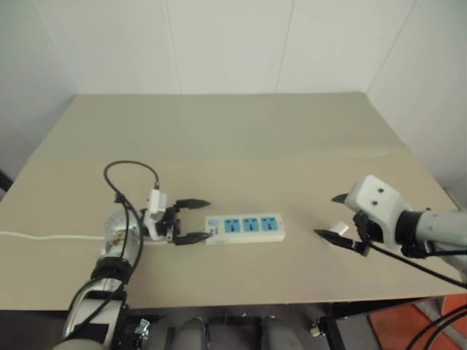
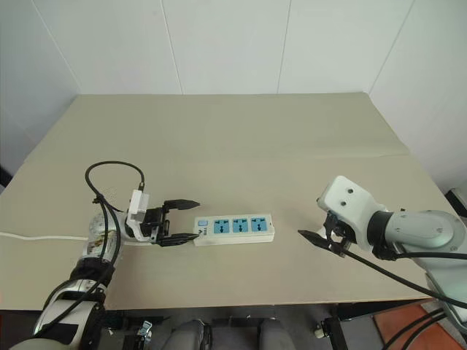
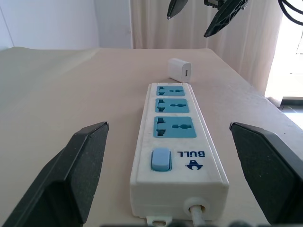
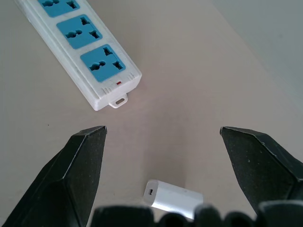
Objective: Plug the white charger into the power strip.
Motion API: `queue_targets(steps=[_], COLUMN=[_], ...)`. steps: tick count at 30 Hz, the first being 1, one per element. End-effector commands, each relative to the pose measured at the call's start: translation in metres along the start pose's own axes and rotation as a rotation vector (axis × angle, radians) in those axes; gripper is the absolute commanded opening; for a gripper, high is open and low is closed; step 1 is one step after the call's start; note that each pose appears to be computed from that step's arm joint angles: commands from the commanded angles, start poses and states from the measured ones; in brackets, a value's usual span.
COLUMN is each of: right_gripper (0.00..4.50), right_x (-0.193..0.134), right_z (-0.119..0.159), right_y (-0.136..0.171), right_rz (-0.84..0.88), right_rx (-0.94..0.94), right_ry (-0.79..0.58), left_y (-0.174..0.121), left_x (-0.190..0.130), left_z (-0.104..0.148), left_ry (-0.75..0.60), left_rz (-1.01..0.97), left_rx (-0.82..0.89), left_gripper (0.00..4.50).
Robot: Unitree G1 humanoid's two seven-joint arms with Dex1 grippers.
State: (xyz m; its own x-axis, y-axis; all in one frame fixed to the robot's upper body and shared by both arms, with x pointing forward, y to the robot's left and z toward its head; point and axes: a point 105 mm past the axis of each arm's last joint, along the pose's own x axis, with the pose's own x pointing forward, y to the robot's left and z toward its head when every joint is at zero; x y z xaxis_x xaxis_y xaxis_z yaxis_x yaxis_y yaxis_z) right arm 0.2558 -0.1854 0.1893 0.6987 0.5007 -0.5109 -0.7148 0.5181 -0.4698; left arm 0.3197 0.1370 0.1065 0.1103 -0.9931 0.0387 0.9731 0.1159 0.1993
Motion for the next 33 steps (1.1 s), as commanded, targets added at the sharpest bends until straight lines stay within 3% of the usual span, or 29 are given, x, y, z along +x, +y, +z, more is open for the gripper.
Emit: queue_targets(steps=[1,13,29,33], right_gripper=[4.50,4.50,4.50,4.50], right_x=[-0.006,-0.011,-0.009,-0.009], right_z=[0.006,0.006,0.006,0.005], right_y=[-0.002,0.000,0.000,0.000], right_rz=[-0.037,-0.051,-0.055,-0.056], right_rx=[-0.031,-0.016,-0.009,-0.010], right_ry=[-0.007,-0.003,-0.001,-0.001], left_y=[0.001,-0.001,-0.005,-0.006], left_x=[0.007,0.016,0.020,0.020], left_z=[0.001,-0.022,-0.032,-0.034], left_ry=[-0.013,0.076,0.116,0.125], left_rz=[-0.026,-0.063,-0.082,-0.085], left_rx=[0.015,0.004,0.004,-0.017], left_gripper=[4.47,4.47,4.47,3.56])
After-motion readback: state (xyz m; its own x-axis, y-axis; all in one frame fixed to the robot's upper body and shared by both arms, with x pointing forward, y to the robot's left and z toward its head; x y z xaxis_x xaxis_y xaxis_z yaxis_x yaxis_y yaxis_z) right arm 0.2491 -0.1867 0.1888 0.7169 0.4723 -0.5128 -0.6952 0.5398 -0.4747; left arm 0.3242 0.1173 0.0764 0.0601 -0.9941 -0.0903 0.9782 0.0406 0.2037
